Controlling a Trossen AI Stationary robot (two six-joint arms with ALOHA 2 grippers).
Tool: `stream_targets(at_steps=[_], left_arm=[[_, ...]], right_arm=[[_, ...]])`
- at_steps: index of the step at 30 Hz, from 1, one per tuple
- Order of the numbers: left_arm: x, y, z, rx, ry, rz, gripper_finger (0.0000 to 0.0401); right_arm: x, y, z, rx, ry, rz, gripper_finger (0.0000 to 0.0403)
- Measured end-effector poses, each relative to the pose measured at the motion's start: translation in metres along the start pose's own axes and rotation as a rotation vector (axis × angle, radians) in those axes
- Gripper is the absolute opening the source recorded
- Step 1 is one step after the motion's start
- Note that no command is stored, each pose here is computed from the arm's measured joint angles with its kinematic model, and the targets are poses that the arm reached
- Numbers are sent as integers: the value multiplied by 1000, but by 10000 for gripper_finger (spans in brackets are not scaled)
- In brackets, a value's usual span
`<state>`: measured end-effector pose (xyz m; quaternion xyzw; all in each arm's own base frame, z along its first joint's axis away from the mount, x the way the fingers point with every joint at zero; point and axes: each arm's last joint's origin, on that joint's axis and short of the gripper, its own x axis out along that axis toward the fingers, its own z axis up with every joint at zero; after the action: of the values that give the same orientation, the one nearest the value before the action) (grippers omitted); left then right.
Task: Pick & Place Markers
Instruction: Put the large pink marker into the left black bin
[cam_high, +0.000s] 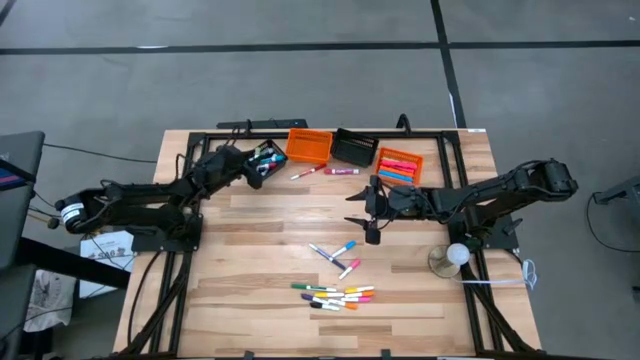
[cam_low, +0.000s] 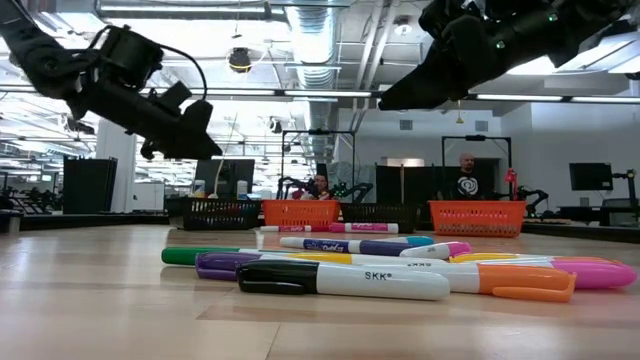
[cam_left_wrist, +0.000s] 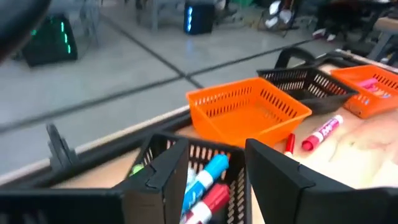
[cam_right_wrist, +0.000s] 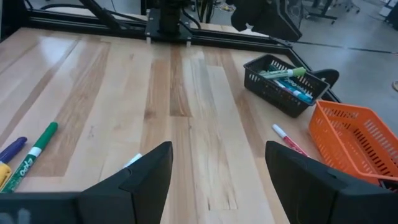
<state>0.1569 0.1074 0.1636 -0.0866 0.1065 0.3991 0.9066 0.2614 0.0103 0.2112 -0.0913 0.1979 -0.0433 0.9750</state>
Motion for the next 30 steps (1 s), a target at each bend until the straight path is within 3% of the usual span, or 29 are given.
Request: stream_targets(at_steps=[4,8,12,16,21,24,27,30], left_arm=[[3,-2,5,-29,57,-14,152],[4,-6,8,-33,64,-124,145],[2,-16,4,71,98,-266,137],[1,-29,-5,177,133,-339,131],[4,-49,-9,317,148,-447,126],[9,-57,-7,377,133,-421,123],[13,-61,-9,392,147,-414,122],[15,-64,-13,392,173,-484,121]], right_arm=[[0,-1,-1,-11,9,-4,249],[1,-5,-7,-28,66,-17,249],[1,-16,-15,0,141,-76,249],[7,-26,-26,23,225,-148,249],[25,-22,-48,14,335,-43,249],[38,-21,-55,-16,380,-34,249],[48,-20,-55,-20,396,-31,249],[55,-20,-52,-42,402,-33,249]])
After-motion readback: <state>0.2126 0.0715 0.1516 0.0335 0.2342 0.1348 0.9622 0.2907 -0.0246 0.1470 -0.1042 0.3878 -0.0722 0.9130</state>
